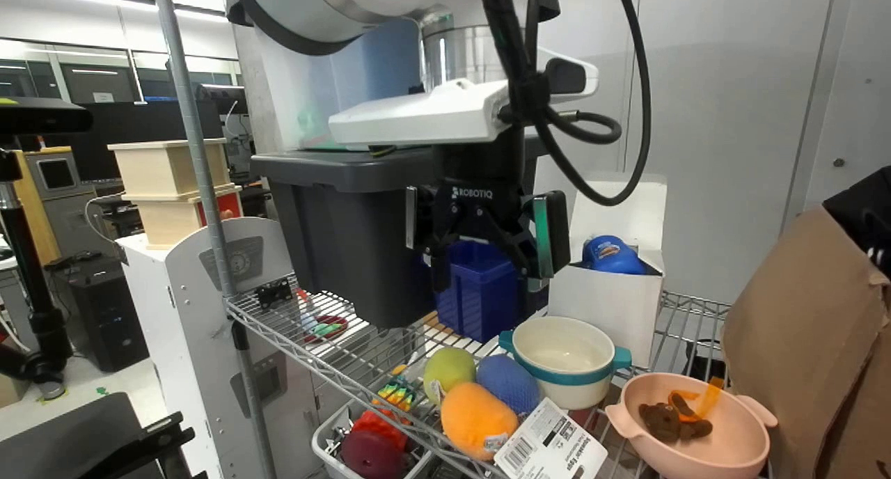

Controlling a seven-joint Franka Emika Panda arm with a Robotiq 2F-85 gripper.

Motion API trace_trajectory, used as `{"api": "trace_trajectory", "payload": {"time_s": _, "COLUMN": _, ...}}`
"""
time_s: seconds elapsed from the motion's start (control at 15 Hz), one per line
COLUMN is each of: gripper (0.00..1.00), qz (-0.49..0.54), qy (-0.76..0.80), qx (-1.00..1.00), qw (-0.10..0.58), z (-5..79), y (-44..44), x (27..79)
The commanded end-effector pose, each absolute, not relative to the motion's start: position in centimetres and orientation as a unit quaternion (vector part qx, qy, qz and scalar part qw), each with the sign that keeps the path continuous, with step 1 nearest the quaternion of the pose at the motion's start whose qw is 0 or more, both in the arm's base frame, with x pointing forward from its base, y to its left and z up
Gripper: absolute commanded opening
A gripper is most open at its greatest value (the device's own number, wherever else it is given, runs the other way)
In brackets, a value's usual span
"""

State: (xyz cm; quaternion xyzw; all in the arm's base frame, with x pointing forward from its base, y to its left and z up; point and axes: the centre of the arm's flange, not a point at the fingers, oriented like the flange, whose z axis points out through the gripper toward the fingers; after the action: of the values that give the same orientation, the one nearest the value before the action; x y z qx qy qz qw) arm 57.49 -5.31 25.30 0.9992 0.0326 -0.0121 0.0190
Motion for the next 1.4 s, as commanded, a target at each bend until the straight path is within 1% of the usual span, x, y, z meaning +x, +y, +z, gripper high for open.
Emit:
{"api": "trace_trajectory", "payload": {"time_s": 0.0, "gripper": 1.00, "qz": -0.016, "qy": 0.000, "qx": 1.000, "qw": 0.014, "z": 23.3, "y": -4.3, "x": 59.8}}
{"api": "trace_trajectory", "payload": {"time_s": 0.33, "gripper": 1.00, "qz": -0.021, "qy": -0.017, "qx": 1.000, "qw": 0.016, "z": 20.9, "y": -3.3, "x": 61.0}}
{"api": "trace_trajectory", "payload": {"time_s": 1.33, "gripper": 1.00, "qz": -0.038, "qy": -0.035, "qx": 0.998, "qw": 0.027, "z": 14.0, "y": -3.6, "x": 62.5}}
